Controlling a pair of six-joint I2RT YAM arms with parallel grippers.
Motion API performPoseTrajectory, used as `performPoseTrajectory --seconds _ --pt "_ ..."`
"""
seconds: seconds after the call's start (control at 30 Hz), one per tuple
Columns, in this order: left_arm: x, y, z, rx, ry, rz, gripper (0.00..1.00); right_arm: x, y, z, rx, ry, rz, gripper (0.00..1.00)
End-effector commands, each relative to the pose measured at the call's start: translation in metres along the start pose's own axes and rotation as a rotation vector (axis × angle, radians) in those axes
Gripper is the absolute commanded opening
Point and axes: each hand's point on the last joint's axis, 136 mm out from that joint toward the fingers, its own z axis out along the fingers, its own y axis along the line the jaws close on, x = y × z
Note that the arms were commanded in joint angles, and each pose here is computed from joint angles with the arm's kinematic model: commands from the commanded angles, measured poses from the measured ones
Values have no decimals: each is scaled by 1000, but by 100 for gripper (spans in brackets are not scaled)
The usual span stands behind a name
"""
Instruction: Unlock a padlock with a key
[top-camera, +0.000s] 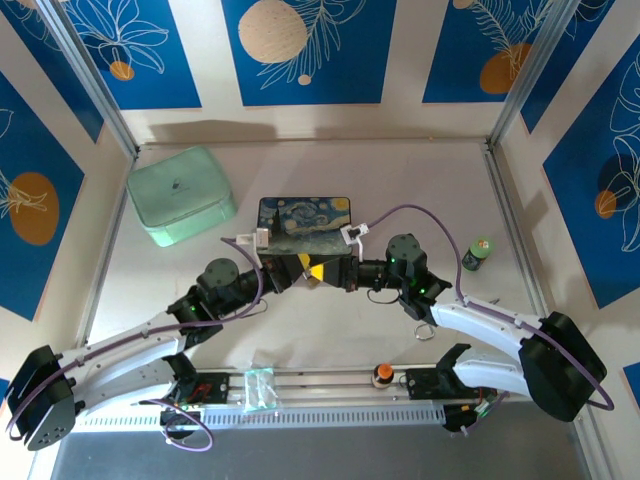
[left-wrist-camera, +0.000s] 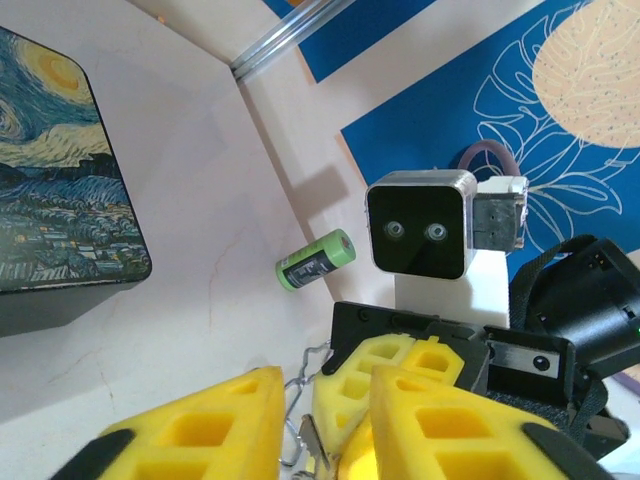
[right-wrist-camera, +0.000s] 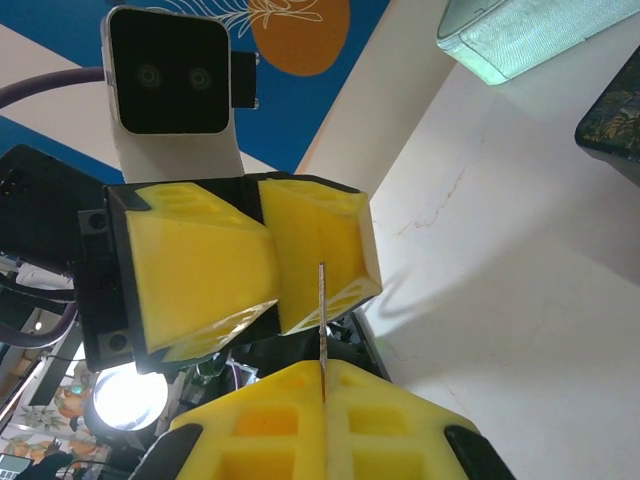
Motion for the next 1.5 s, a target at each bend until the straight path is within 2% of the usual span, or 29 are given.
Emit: performPoseTrajectory --seconds 0.0,0.13,0.27,0.43,0.53,0.6,0.67,0.7,0.73,0.8,0.87,0.9,1.03,1.17,1.33,1.47 --pt "1 1 -1 2 9 -3 34 -2 10 2 -38 8 -14 0" --pt "0 -2 -1 12 5 -9 33 -1 8 4 -31 15 -9 0" --pt "2 -5 2 35 18 -17 26 0 10 6 -39 20 -13 0" --pt "6 -7 6 54 40 -40 22 0 9 3 -40 20 -3 0" --pt "8 -8 8 60 55 -42 11 0 10 1 -40 16 -4 0" --pt "7 -7 8 48 49 -42 0 -1 8 1 -29 14 -1 0" --pt "6 -4 7 36 39 -44 0 -1 7 1 -19 12 6 0" --pt "6 -2 7 29 37 -45 0 -1 6 0 -13 11 11 3" --pt "6 -1 6 26 33 -47 0 -2 6 0 -8 5 16 13" --pt "4 4 5 16 5 -78 0 -6 5 -2 11 -41 30 47" --pt "-2 9 3 16 -47 -119 0 -11 1 -5 34 -107 57 62" --pt "-5 13 1 12 -77 -144 0 -13 1 -5 32 -134 66 63" --pt "-15 12 -1 35 -141 -177 0 -14 9 1 9 -179 81 60" --pt "-19 3 0 59 -146 -183 0 -12 12 12 26 -189 85 52" --pt "-21 -1 -2 76 -150 -198 0 -14 -4 13 71 -215 125 44" --pt "-20 1 -2 67 -143 -201 0 -14 -3 15 44 -219 125 38"
